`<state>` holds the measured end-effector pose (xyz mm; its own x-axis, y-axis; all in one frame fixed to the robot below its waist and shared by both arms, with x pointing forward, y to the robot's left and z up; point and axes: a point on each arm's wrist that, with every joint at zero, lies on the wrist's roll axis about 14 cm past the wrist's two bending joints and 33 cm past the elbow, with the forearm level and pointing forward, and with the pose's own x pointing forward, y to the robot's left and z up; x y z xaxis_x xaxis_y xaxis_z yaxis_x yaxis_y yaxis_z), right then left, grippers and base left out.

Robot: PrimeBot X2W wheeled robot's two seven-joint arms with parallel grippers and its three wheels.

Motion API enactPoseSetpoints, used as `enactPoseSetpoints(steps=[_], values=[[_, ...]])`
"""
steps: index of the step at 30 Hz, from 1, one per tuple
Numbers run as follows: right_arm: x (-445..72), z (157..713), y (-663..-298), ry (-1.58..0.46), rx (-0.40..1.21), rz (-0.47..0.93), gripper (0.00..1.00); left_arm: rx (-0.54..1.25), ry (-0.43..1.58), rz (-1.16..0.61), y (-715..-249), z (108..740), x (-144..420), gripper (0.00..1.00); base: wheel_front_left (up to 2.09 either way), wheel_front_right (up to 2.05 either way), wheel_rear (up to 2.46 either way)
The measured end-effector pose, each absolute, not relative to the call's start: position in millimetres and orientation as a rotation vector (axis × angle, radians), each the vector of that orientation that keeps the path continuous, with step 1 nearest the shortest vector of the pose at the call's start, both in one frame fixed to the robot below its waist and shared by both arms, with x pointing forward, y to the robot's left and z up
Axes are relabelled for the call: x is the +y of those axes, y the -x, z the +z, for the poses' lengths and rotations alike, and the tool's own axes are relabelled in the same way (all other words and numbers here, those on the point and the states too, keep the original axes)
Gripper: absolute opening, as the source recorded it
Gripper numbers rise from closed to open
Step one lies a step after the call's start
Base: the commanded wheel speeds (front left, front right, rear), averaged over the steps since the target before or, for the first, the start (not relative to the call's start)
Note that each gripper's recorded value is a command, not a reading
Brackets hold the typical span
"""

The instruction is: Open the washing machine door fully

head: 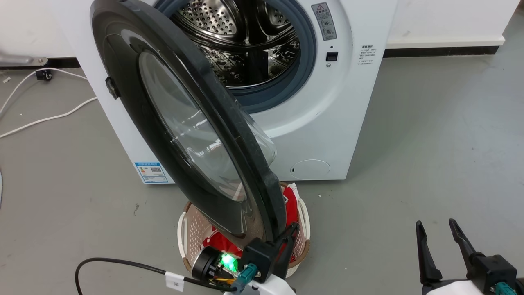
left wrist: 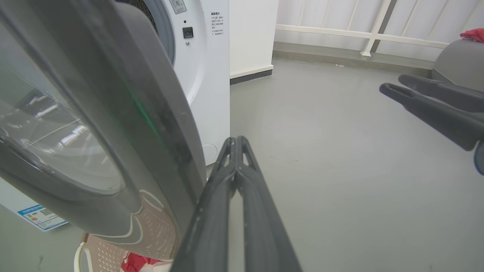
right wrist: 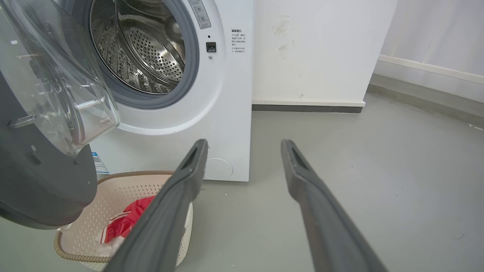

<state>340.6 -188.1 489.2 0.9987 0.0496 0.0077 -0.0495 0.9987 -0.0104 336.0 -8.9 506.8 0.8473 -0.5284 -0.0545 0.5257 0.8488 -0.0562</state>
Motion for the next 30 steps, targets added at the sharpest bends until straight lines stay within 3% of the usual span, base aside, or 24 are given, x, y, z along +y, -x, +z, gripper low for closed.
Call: enactPoseSetpoints(steps=[30], values=[[-186,483,-343,-0.013,0.008,0.052,1.0,0.02,0.084,-0.465,-361,511,-2,0.0,0.0,0.0,0.0]])
